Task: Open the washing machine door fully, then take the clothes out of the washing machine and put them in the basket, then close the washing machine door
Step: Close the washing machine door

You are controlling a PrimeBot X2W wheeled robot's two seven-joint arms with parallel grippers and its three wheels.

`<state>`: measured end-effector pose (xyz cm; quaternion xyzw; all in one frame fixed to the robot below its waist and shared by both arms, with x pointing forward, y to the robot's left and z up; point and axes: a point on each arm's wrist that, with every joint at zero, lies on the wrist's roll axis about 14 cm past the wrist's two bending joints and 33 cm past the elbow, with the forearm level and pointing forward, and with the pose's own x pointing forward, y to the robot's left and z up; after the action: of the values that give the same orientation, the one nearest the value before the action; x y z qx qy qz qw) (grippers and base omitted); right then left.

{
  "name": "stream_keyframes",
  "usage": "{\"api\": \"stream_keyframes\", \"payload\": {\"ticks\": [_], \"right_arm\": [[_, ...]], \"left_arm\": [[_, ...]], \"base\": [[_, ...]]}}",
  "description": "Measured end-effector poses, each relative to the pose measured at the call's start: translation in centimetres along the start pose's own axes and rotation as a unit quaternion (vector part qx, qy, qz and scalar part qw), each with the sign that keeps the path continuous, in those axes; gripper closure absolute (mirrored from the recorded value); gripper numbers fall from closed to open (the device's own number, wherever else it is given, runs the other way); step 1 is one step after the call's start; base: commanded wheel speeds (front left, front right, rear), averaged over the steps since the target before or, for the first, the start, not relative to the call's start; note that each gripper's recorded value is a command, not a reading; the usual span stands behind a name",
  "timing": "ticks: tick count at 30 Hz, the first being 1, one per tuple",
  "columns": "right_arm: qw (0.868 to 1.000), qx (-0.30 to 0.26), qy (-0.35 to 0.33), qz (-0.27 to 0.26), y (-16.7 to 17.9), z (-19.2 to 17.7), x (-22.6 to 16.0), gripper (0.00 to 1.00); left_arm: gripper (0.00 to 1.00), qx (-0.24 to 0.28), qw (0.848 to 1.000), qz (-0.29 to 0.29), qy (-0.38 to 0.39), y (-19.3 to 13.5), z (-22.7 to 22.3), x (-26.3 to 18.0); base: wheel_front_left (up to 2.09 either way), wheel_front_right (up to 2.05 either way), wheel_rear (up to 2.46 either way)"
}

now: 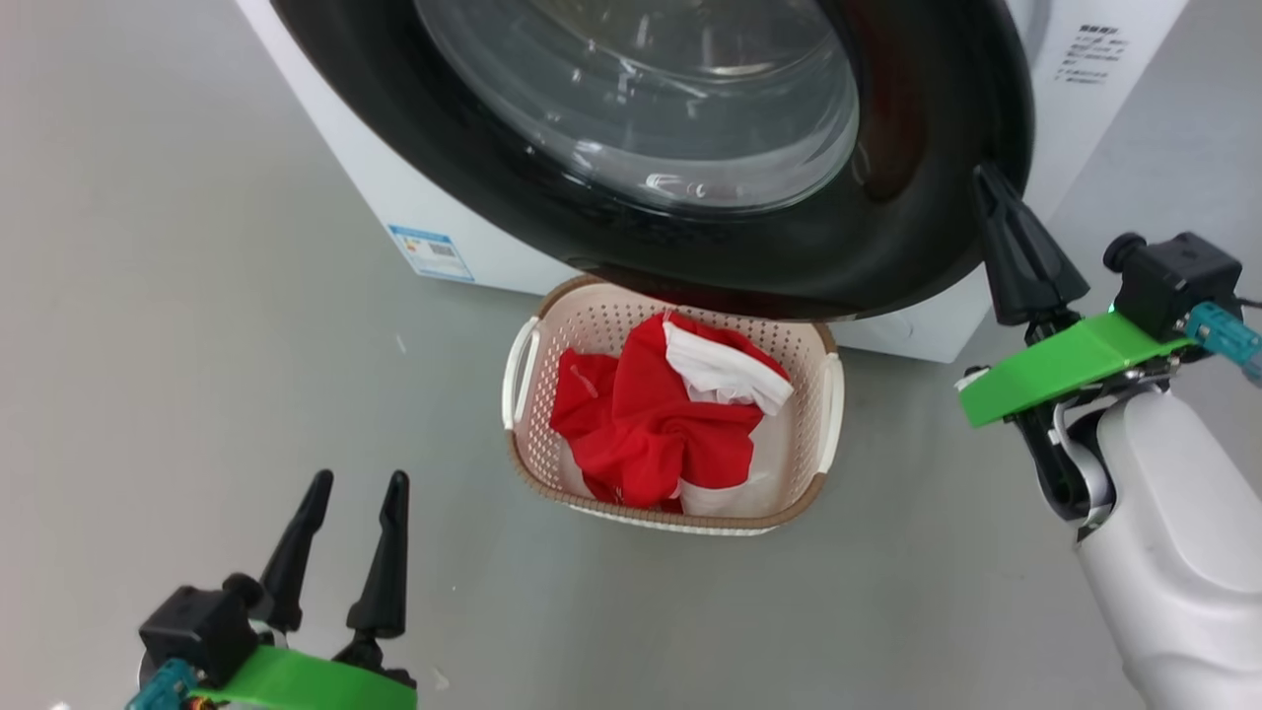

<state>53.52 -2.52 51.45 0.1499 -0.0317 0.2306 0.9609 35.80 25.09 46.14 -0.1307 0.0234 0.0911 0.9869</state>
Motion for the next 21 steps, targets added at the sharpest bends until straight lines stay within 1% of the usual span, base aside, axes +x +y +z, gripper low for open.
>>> {"api": "stream_keyframes", "payload": {"ticks": [12, 21], "right_arm": [[1.0, 0.007, -0.006, 0.003, -0.8, -0.6, 3.2, 1.0], [0.999, 0.01, -0.03, -0.005, -2.1, 0.4, 5.6, 1.0]], "left_arm": [[0.0, 0.003, 1.0, 0.006, 0.007, 0.2, -0.5, 1.4], [0.0, 0.004, 1.0, -0.002, 0.009, -0.4, -0.8, 2.8]], "base": [[0.0, 0.0, 0.0], [0.0, 0.0, 0.0]]}}
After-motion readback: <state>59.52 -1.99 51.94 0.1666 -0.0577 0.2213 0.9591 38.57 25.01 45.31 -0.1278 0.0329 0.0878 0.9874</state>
